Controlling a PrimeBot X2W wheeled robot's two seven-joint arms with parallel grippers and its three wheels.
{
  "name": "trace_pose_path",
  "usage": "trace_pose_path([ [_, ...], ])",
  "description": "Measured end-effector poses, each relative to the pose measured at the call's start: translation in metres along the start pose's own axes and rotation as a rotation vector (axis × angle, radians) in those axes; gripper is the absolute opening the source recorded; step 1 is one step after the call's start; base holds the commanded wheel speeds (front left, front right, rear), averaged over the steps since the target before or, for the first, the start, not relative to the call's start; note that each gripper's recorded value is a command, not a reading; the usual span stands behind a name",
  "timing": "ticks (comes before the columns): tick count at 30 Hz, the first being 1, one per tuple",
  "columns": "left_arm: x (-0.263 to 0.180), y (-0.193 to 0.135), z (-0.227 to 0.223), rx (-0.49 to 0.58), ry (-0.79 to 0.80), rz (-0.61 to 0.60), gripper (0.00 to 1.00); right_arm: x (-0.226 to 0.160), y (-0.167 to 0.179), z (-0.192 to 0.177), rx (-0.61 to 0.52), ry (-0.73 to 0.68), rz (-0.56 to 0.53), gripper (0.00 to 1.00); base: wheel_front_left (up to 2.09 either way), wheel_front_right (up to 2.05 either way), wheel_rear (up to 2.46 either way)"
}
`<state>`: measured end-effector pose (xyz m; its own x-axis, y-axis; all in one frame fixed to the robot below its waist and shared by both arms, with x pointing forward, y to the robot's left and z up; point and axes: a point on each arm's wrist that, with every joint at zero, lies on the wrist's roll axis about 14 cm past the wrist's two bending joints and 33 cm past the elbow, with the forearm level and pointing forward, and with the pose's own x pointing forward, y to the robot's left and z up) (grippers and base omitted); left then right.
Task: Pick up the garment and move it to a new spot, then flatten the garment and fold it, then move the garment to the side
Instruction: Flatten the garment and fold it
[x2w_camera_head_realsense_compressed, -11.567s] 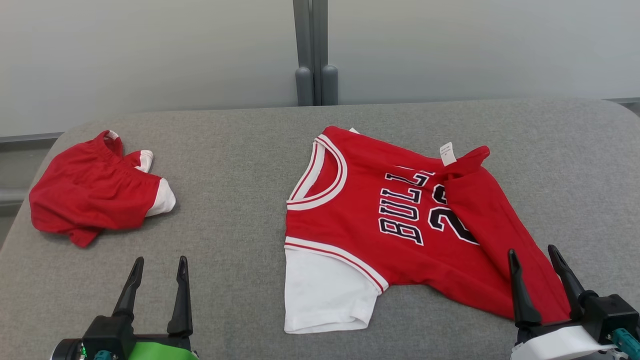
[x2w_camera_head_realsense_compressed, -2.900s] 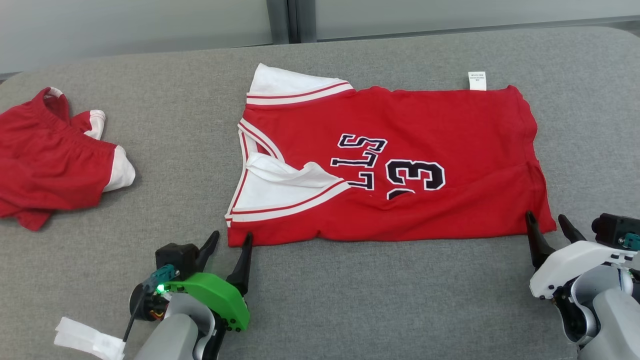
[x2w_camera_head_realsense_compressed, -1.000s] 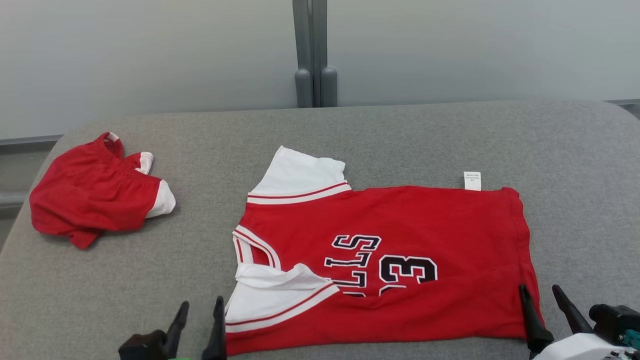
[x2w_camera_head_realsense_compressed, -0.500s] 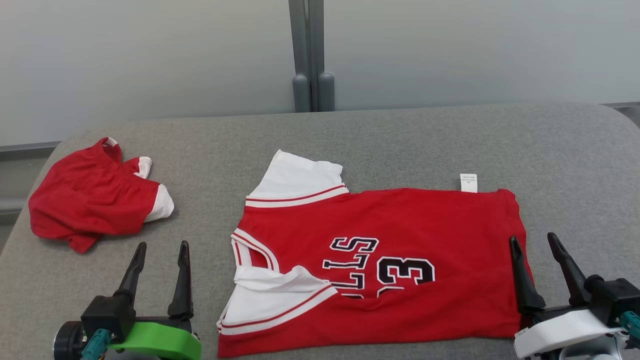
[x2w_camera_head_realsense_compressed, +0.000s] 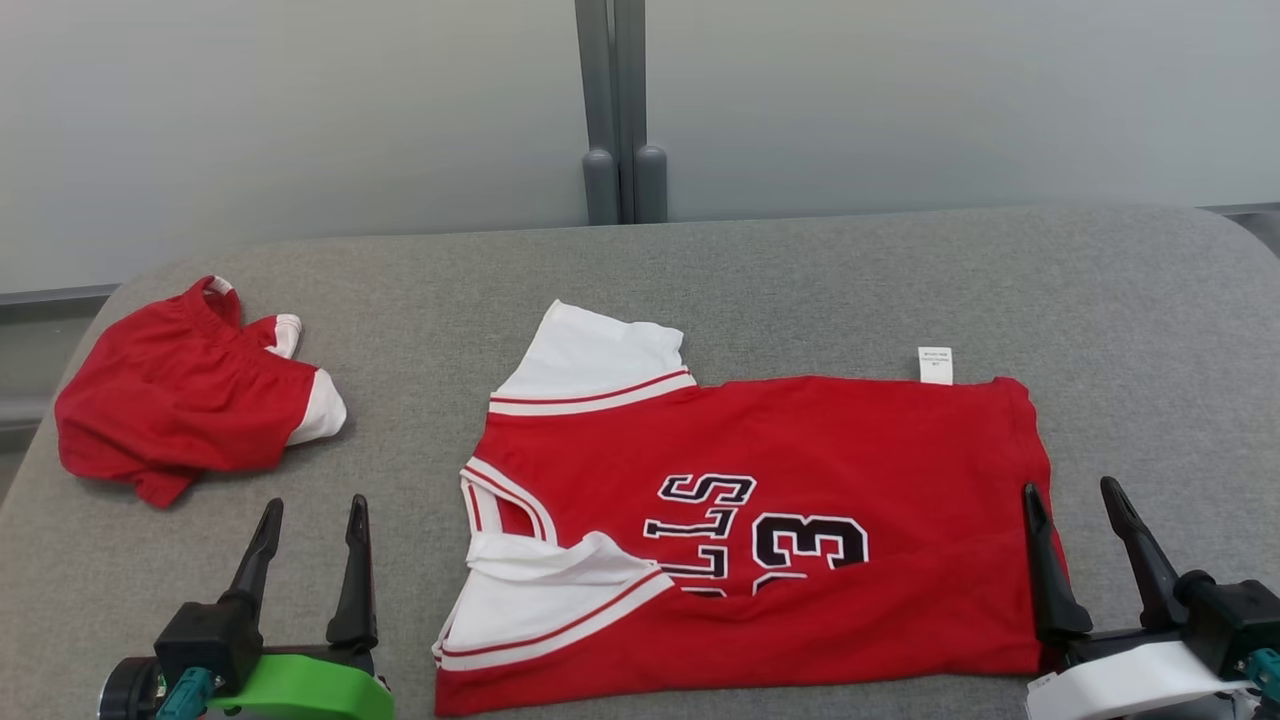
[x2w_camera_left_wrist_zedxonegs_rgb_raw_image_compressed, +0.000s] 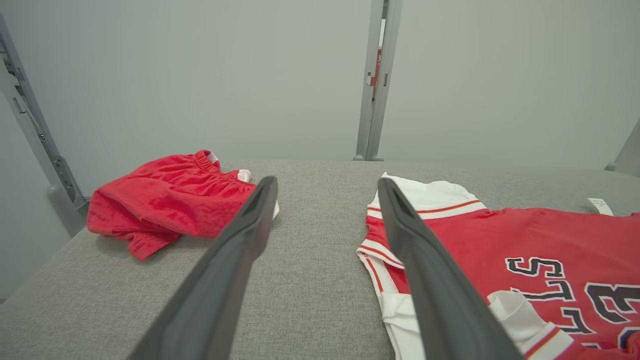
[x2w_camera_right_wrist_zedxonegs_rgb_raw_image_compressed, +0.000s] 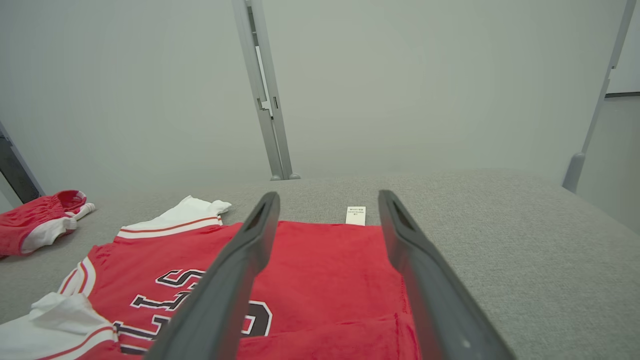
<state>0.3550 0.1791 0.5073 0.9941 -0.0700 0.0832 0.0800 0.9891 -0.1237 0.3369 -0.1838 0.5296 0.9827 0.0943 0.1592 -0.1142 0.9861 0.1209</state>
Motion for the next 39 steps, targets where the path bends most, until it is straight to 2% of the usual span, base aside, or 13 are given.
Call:
trace_pose_path([
  [14, 0.007, 0.004, -0.005, 0.016, 0.020, -0.014, 1.00, 0.005, -0.008, -0.008, -0.010, 0.025, -0.013, 1.00, 0.00, 0.00, 0.00],
  [21, 0.061, -0.012, 0.029, 0.071, -0.054, -0.122, 1.00, 0.039, -0.032, -0.004, -0.046, 0.048, -0.030, 1.00, 0.00, 0.00, 0.00],
  [28, 0.133, -0.040, 0.046, 0.116, -0.031, -0.257, 1.00, 0.091, -0.058, -0.008, -0.090, 0.129, -0.045, 1.00, 0.00, 0.00, 0.00],
  [33, 0.174, -0.075, 0.032, 0.137, 0.057, -0.410, 1.00, 0.121, -0.068, -0.030, -0.103, 0.213, -0.044, 1.00, 0.00, 0.00, 0.00],
  [39, 0.214, -0.085, -0.006, 0.126, 0.216, -0.468, 1.00, 0.143, -0.078, -0.069, -0.116, 0.337, -0.047, 1.00, 0.00, 0.00, 0.00],
])
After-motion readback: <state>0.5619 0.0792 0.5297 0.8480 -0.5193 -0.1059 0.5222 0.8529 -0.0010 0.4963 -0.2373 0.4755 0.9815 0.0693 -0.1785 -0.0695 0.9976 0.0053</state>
